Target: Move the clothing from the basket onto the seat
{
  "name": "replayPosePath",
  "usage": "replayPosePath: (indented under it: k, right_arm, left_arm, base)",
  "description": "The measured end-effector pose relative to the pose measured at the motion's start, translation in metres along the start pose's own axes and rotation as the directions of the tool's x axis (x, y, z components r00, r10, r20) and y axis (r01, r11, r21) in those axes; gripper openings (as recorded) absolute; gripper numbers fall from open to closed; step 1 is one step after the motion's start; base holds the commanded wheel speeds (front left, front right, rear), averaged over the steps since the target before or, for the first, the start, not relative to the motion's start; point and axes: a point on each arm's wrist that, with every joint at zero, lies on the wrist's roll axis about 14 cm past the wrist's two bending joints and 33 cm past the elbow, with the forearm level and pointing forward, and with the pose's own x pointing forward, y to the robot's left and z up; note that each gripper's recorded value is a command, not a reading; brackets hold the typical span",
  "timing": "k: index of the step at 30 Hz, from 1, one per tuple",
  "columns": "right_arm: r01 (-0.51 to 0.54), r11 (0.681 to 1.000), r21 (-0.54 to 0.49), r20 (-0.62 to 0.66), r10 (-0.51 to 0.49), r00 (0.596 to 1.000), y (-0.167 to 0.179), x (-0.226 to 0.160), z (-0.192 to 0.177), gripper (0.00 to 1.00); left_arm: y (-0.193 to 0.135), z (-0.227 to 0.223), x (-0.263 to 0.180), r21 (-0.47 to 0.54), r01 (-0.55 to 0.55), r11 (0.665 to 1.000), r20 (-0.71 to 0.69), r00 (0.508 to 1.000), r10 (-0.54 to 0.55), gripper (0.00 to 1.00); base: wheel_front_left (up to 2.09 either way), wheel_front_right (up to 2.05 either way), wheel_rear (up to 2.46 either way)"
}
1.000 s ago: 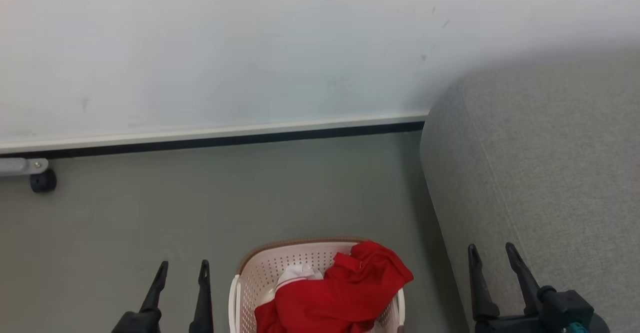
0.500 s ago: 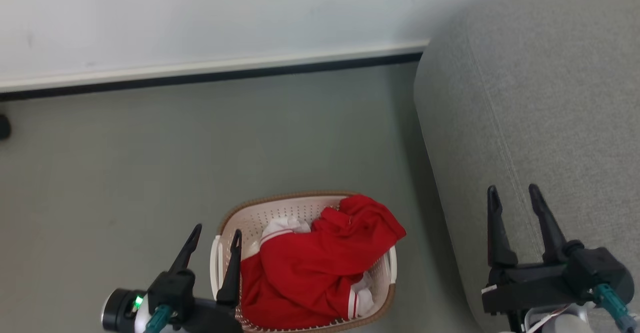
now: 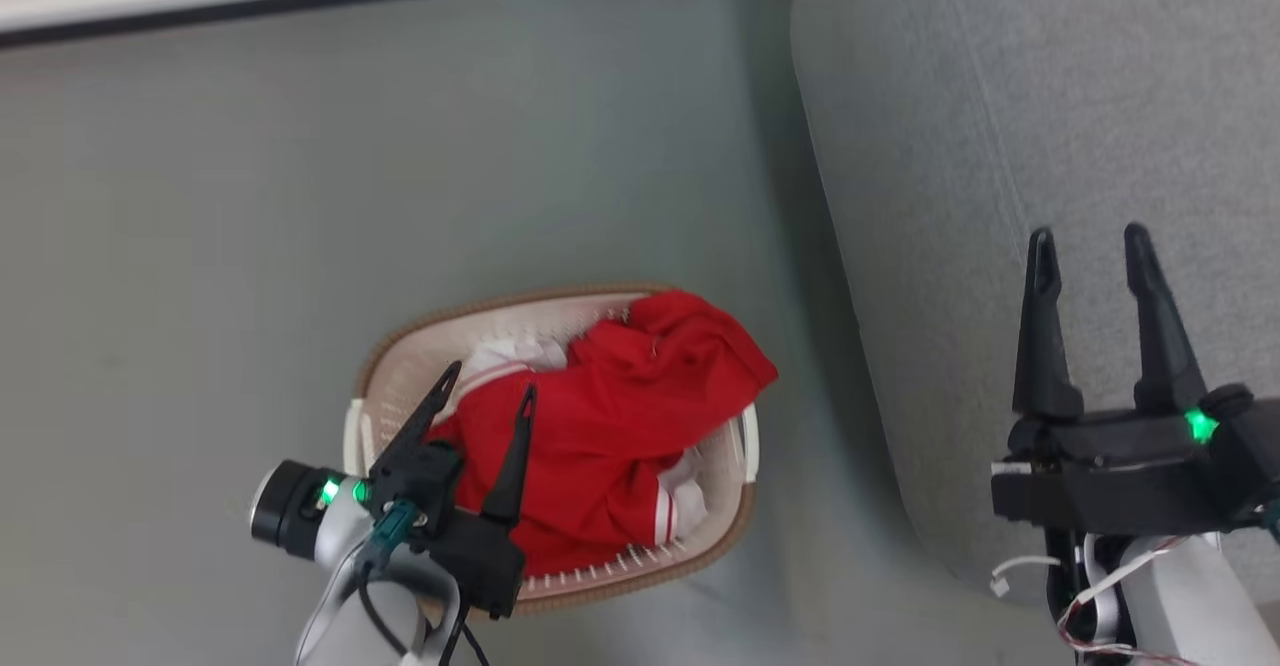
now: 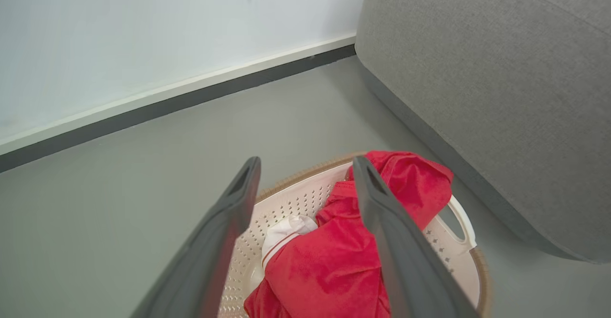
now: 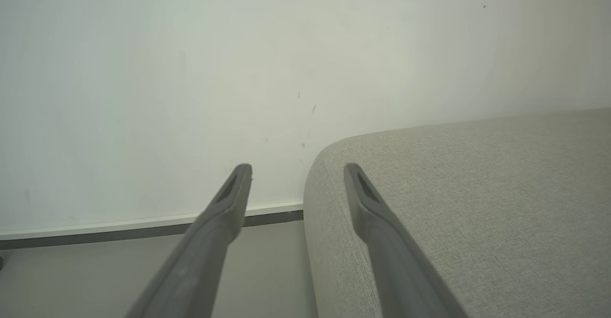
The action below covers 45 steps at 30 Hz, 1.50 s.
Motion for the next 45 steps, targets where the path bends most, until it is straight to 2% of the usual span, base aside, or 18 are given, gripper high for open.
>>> replayPosePath:
  k: [7,18,27,33,45]
  right_arm:
    - [0.01,1.0,-0.024,0.025,-0.009,1.0,-0.004,0.022,-0.005,1.0]
    - [0.035,0.998,-0.054,0.019,-0.034,0.999,-0.015,0.045,-0.028,1.0]
    - [0.025,0.997,-0.07,-0.011,-0.026,1.0,-0.013,0.062,-0.061,1.0]
    - [0.025,0.996,-0.087,-0.062,-0.031,0.998,-0.017,0.064,-0.089,1.0]
    - [0.037,0.994,-0.105,-0.095,-0.047,0.994,-0.023,0.064,-0.105,1.0]
  left_arm:
    - [-0.006,-0.035,0.031,0.031,0.061,0.998,-0.099,0.993,-0.057,1.0]
    - [-0.031,-0.07,0.077,0.064,0.204,0.977,-0.168,0.967,-0.191,1.0]
    - [-0.036,-0.109,0.108,0.085,0.283,0.955,-0.219,0.941,-0.259,1.0]
    - [-0.047,-0.143,0.113,0.081,0.343,0.936,-0.272,0.911,-0.31,1.0]
    - [-0.05,-0.139,0.14,0.129,0.338,0.932,-0.213,0.928,-0.307,1.0]
  base:
    - [0.0,0.0,0.0]
    - [0.0,0.0,0.0]
    - [0.0,0.0,0.0]
    - [0.0,0.0,0.0]
    - [0.0,0.0,0.0]
